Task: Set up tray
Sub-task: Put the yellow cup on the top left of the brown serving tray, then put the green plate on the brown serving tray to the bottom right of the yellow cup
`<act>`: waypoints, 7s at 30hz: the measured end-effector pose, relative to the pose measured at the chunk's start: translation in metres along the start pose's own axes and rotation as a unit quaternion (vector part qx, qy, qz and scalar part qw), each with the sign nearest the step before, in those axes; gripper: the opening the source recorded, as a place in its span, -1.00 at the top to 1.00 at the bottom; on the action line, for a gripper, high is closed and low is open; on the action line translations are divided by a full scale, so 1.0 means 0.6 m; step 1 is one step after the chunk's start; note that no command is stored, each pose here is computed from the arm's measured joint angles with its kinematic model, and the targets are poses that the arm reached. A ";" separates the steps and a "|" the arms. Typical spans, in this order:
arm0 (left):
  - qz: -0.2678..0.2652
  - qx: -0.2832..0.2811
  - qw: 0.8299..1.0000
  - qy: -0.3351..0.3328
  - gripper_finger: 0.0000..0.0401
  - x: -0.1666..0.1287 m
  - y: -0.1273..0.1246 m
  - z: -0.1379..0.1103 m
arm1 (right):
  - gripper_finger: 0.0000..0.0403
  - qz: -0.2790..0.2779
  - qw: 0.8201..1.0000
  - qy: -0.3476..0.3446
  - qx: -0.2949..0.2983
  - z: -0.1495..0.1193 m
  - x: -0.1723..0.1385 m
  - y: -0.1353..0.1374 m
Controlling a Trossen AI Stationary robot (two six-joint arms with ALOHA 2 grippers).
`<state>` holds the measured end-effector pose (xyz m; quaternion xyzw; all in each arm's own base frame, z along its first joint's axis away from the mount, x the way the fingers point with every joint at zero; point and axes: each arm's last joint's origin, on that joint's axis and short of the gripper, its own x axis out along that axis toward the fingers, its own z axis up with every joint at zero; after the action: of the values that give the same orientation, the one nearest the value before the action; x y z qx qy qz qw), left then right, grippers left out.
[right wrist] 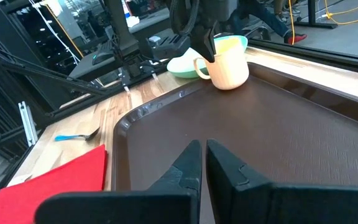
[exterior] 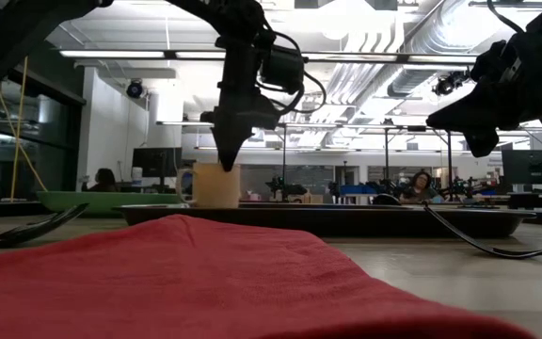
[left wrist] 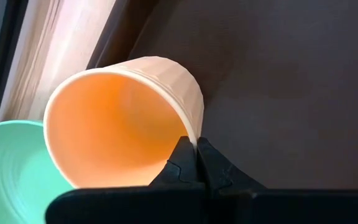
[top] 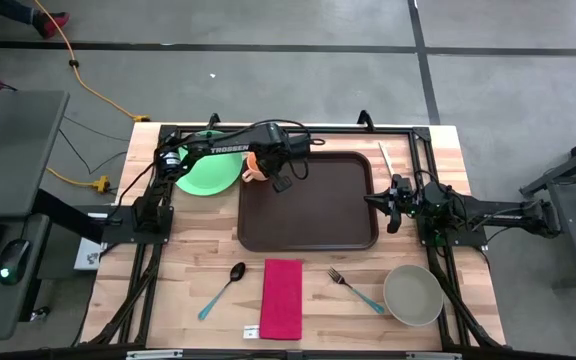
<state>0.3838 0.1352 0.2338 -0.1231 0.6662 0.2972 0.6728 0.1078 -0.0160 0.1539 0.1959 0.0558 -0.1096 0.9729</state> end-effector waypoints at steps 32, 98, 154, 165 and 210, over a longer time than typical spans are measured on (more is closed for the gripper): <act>-0.008 -0.004 1.000 0.004 0.75 -0.001 -0.001 -0.001 | 1.00 0.000 1.000 0.000 0.000 0.000 0.000 0.000; -0.020 -0.007 1.000 -0.008 -0.03 -0.061 0.013 0.003 | 1.00 0.000 1.000 0.000 0.000 0.000 0.000 0.000; -0.137 -0.058 0.973 -0.177 -0.03 -0.338 0.014 -0.141 | 1.00 -0.001 1.000 0.001 0.000 0.000 0.000 0.000; -0.159 -0.055 0.968 -0.188 -0.03 -0.362 -0.014 -0.175 | 1.00 0.000 1.000 0.001 0.000 0.000 0.000 0.000; -0.059 -0.204 0.976 -0.054 -0.03 -0.214 0.020 -0.371 | 1.00 -0.001 1.000 0.003 0.026 -0.001 0.000 0.000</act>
<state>0.2019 -0.0108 0.3427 -0.2803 0.5457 0.3926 0.6852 0.1077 -0.0159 0.1531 0.2213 0.0565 -0.1117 0.9671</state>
